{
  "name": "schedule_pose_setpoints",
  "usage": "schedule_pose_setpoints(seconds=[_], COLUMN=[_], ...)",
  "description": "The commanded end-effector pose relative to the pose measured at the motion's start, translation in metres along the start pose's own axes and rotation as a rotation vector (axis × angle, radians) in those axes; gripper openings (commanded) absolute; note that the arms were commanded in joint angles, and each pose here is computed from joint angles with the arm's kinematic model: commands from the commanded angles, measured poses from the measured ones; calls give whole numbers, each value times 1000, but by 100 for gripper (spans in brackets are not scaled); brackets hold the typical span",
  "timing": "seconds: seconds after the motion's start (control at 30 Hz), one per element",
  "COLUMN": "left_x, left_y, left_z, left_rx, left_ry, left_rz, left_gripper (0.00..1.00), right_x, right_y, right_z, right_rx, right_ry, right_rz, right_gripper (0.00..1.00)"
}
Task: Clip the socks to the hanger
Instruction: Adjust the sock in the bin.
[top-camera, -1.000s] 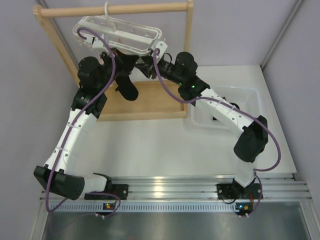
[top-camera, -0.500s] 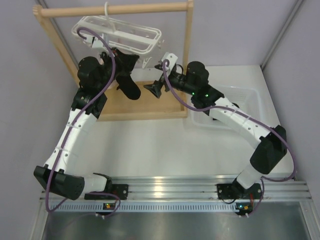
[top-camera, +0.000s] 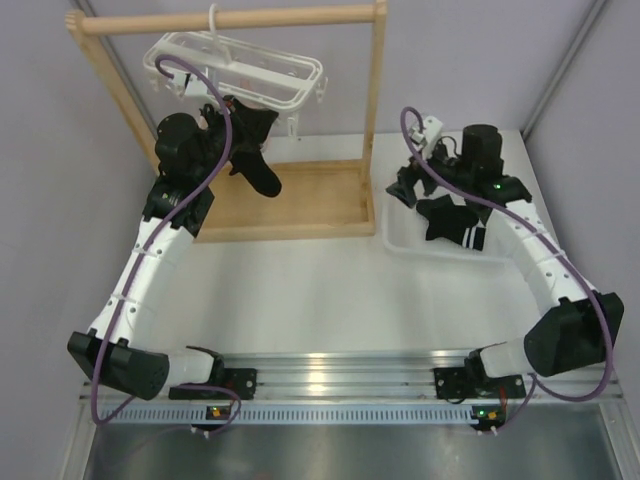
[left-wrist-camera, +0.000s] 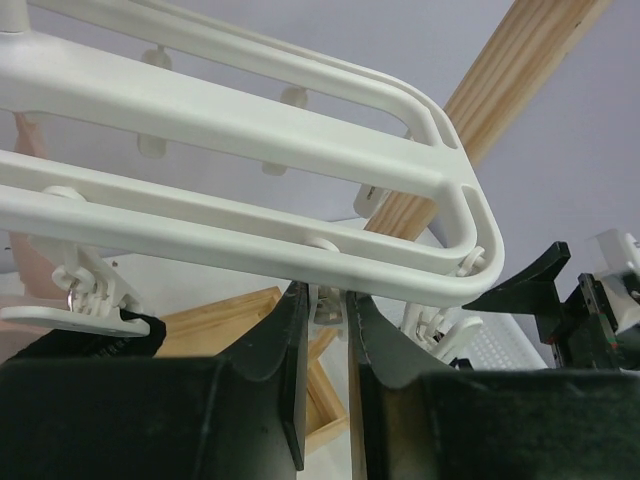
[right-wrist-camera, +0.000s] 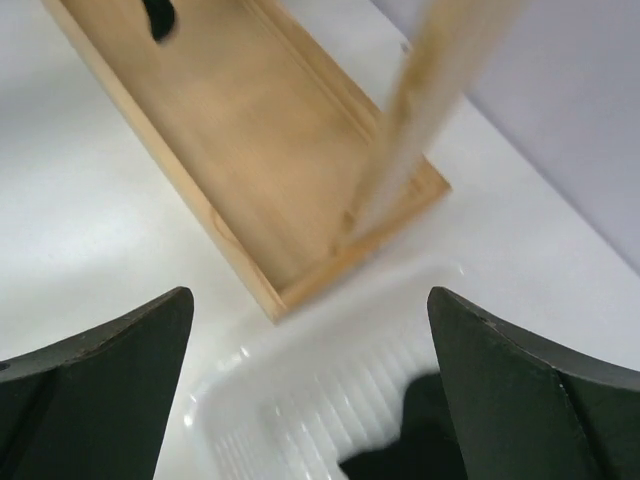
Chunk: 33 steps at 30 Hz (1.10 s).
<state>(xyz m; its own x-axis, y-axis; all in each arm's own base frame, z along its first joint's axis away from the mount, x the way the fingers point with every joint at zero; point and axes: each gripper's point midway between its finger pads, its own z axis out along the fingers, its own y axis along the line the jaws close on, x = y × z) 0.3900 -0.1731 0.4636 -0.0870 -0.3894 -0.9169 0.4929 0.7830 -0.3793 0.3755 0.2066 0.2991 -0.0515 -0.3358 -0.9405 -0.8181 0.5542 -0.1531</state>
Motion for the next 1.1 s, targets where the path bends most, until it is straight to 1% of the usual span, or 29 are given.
schedule_pose_setpoints(seconds=[0.0, 0.03, 0.07, 0.1, 0.13, 0.17, 0.2, 0.23, 0.3, 0.37, 0.43, 0.5, 0.53, 0.57, 0.6, 0.67, 0.77, 0.8, 0.87, 0.9, 0.97, 1.0, 1.07], left_x=[-22, -20, -21, -21, -19, -20, -20, -19, -21, -20, -19, -18, -16, -17, -16, -17, -16, -15, -16, -15, -14, -14, -14], left_y=[-12, -11, -12, -12, -11, -12, -12, -11, -13, -12, -12, -11, -10, -10, -10, -10, -9, -8, -8, -8, -8, -7, -7], left_z=[-2, -2, -2, -2, -2, -3, -3, -3, -5, -5, -6, -7, -7, -7, -6, -6, -5, -4, -4, -4, -3, -3, -3], left_rx=[40, 39, 38, 40, 39, 37, 39, 38, 41, 41, 39, 36, 34, 34, 34, 33, 33, 31, 30, 32, 30, 26, 26], left_ry=[-56, -52, -55, -54, -48, -52, -50, -47, -51, -51, -50, -50, -47, -49, -46, -48, -44, -44, -46, -45, -44, -44, -44], left_rz=[20, 16, 17, 17, 16, 18, 22, 24, 30, 30, 28, 28, 29, 30, 30, 29, 33, 34, 34, 34, 34, 33, 33], left_gripper=[0, 0, 0, 0, 0, 0, 0, 0, 0, 0, 0, 0, 0, 0, 0, 0, 0, 0, 0, 0, 0, 0, 0], right_x=[60, 72, 90, 100, 124, 131, 143, 166, 185, 206, 225, 234, 245, 247, 251, 257, 263, 267, 273, 277, 285, 289, 298], right_y=[-11, -19, -31, -36, -42, -44, -48, -44, -54, -68, -83, -104, -114, -122, -128, -141, -159, -165, -171, -174, -180, -182, -185], right_z=[-47, -55, -69, -76, -93, -99, -105, -113, -120, -118, -116, -112, -111, -110, -110, -108, -110, -111, -113, -114, -114, -114, -112], right_rx=[-4, 21, 54, 49, 56, 45, 23, -8, -10, 2, 51, 124, 161, 183, 213, 244, 312, 342, 380, 411, 451, 477, 499], right_ry=[156, 191, 234, 264, 334, 361, 399, 471, 553, 606, 661, 672, 705, 710, 720, 724, 706, 706, 710, 719, 720, 725, 729], right_rz=[75, 42, 59, 11, 60, 51, 2, 60, 54, 87, 113, 88, 111, 115, 144, 191, 271, 293, 312, 334, 345, 359, 372], right_gripper=[100, 100, 100, 100, 100, 100, 100, 100, 100, 100, 95, 92, 87, 85, 81, 79, 71, 66, 58, 52, 46, 44, 44])
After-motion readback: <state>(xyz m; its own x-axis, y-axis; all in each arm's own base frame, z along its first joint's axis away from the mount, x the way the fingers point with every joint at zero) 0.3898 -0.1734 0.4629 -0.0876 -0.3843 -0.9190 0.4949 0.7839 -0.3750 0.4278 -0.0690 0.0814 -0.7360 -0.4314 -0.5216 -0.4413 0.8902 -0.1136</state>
